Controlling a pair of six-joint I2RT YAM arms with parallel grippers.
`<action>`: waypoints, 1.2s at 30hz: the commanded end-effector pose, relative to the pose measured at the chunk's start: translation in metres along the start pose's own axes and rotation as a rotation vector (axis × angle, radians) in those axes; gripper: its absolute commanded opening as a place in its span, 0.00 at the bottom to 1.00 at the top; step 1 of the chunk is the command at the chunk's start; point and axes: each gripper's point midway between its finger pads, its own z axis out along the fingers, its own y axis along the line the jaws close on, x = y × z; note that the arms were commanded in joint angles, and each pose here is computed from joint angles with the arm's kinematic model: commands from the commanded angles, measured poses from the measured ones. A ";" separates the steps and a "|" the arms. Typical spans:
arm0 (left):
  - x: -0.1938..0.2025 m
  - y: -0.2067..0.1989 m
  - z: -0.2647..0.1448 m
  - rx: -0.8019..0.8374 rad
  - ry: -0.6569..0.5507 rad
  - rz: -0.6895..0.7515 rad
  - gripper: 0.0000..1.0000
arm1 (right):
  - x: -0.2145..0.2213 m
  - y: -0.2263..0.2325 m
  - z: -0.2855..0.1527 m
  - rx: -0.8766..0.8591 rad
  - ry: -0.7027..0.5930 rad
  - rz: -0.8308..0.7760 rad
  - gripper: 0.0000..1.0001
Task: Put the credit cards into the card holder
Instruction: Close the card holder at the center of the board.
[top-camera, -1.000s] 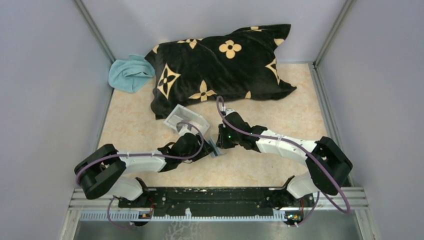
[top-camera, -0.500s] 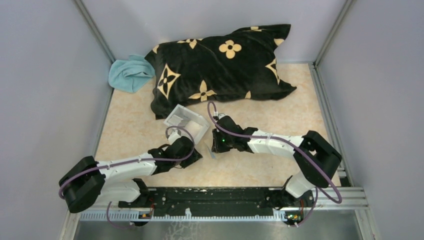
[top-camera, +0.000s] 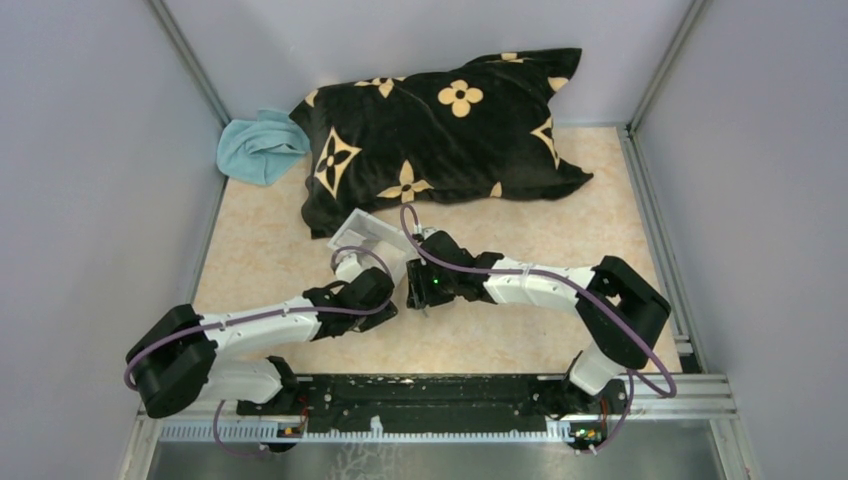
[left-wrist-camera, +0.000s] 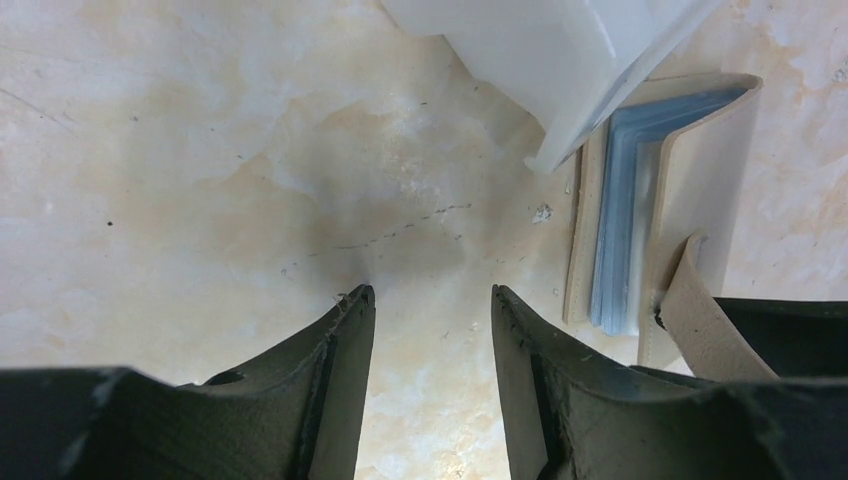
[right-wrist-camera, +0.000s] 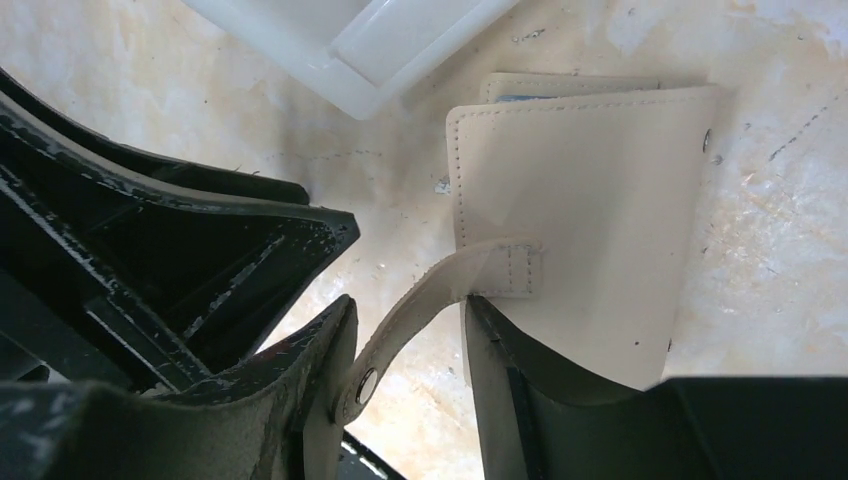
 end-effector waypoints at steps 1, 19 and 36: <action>-0.007 0.003 -0.001 -0.042 -0.025 0.032 0.54 | -0.024 0.028 -0.013 -0.067 -0.056 -0.037 0.46; -0.035 0.005 -0.023 -0.154 -0.107 -0.044 0.60 | -0.029 0.057 -0.041 -0.186 -0.047 -0.077 0.52; -0.062 -0.071 -0.034 0.107 -0.166 0.066 0.63 | -0.049 0.014 -0.064 -0.055 -0.147 -0.046 0.54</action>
